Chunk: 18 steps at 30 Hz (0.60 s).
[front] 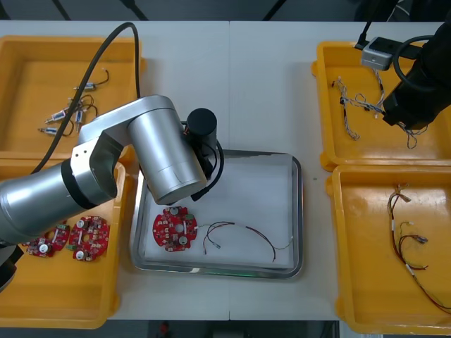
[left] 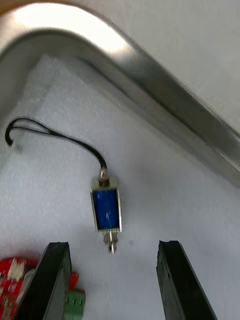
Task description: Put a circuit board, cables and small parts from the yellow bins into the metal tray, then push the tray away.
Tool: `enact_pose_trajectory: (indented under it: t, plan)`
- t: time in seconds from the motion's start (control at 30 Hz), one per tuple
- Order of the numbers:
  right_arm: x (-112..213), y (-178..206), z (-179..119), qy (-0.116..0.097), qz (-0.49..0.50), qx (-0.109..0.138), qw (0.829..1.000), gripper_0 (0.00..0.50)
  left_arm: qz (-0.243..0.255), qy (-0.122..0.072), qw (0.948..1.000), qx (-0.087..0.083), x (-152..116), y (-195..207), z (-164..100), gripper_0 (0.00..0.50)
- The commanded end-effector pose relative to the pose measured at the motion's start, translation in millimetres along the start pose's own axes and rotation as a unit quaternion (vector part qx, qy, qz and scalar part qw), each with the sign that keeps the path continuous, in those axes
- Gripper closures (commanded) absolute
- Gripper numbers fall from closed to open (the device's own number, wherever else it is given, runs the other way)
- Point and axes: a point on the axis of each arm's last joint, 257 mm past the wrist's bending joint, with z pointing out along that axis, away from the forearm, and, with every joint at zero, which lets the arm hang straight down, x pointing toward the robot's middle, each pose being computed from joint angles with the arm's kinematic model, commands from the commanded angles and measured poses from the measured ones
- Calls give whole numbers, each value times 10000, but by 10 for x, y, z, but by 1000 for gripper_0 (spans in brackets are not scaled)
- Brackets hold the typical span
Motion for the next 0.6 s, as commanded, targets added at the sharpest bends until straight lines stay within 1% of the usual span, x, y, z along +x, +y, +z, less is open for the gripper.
enact_pose_trajectory:
  t: [0.03,0.07,0.1,0.17,0.2,0.27,0.4,0.47,0.53,0.6]
  plan:
    - [50,-123,-169,-64,-14,225,9997,500,-247,193,9994,159,-148,-67,-487,0]
    - [56,-125,-167,-54,-7,221,9997,500,-261,238,9992,164,-196,-65,-597,0]
    - [57,-118,-163,-49,-13,212,9998,500,-270,263,9992,163,-218,-62,-651,0]
    - [49,-109,-164,-62,-10,193,9998,500,-360,324,9987,178,-345,-49,-852,0]
    - [51,-106,-160,-55,-21,192,9998,500,-378,328,9986,189,-379,-49,-902,0]
    - [45,-94,-157,-61,-29,171,9998,500,-503,313,9980,206,-551,-24,-1066,0]
    - [24,-58,-153,-85,-91,133,9998,500,-721,213,9968,270,-841,20,-1249,0]
    - [-5,-16,-145,-115,-149,90,9998,500,-922,182,9951,309,-1031,75,-1347,0]
    - [-37,31,-141,-150,-204,52,9997,500,-1110,197,9930,341,-1171,114,-1412,0]
    - [-78,82,-135,-193,-275,28,9994,500,-1258,147,9914,337,-1323,168,-1473,0]
